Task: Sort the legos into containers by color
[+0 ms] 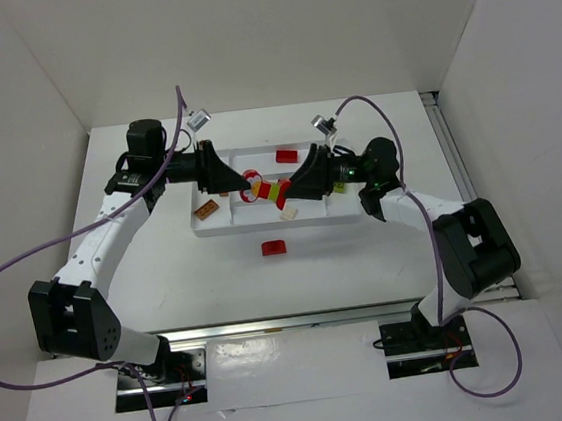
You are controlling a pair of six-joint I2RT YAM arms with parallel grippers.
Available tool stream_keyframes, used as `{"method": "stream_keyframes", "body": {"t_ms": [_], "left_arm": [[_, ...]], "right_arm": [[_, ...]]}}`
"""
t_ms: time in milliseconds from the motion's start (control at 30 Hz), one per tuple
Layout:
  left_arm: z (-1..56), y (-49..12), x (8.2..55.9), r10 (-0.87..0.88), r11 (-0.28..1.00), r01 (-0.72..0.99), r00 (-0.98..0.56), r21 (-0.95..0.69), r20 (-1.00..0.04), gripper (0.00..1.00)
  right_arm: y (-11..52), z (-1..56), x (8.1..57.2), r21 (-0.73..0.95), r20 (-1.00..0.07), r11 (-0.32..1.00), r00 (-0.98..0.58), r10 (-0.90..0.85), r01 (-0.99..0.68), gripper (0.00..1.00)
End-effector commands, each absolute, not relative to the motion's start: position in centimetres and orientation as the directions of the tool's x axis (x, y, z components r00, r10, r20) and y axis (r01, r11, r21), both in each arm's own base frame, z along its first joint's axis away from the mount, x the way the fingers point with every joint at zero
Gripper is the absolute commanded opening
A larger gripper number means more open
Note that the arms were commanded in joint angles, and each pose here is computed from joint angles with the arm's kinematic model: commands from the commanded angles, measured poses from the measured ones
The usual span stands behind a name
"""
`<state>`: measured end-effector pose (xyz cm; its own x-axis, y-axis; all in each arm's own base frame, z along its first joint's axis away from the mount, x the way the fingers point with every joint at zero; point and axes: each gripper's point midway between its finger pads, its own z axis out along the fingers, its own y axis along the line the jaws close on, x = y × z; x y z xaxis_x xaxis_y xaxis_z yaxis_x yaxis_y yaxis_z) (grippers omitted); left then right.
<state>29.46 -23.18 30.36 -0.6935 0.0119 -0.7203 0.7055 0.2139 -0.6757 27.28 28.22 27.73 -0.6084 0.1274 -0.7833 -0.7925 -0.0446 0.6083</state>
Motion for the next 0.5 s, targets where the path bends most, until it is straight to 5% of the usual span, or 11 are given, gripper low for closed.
{"method": "stream_keyframes", "body": {"t_ms": [0,467], "left_arm": [[32.3,-23.3,30.0,0.008,0.174,0.771,-0.624,-0.613,-0.782,0.00],[31.6,-22.7,31.0,-0.012,0.225,0.744,-0.644,-0.629,-0.765,0.00]], "right_arm": [[28.7,28.7,26.3,0.541,-0.826,-0.099,-0.550,0.120,-0.835,0.51],[28.7,26.9,28.9,0.607,-0.791,0.066,-0.594,0.151,-0.792,0.06]]}}
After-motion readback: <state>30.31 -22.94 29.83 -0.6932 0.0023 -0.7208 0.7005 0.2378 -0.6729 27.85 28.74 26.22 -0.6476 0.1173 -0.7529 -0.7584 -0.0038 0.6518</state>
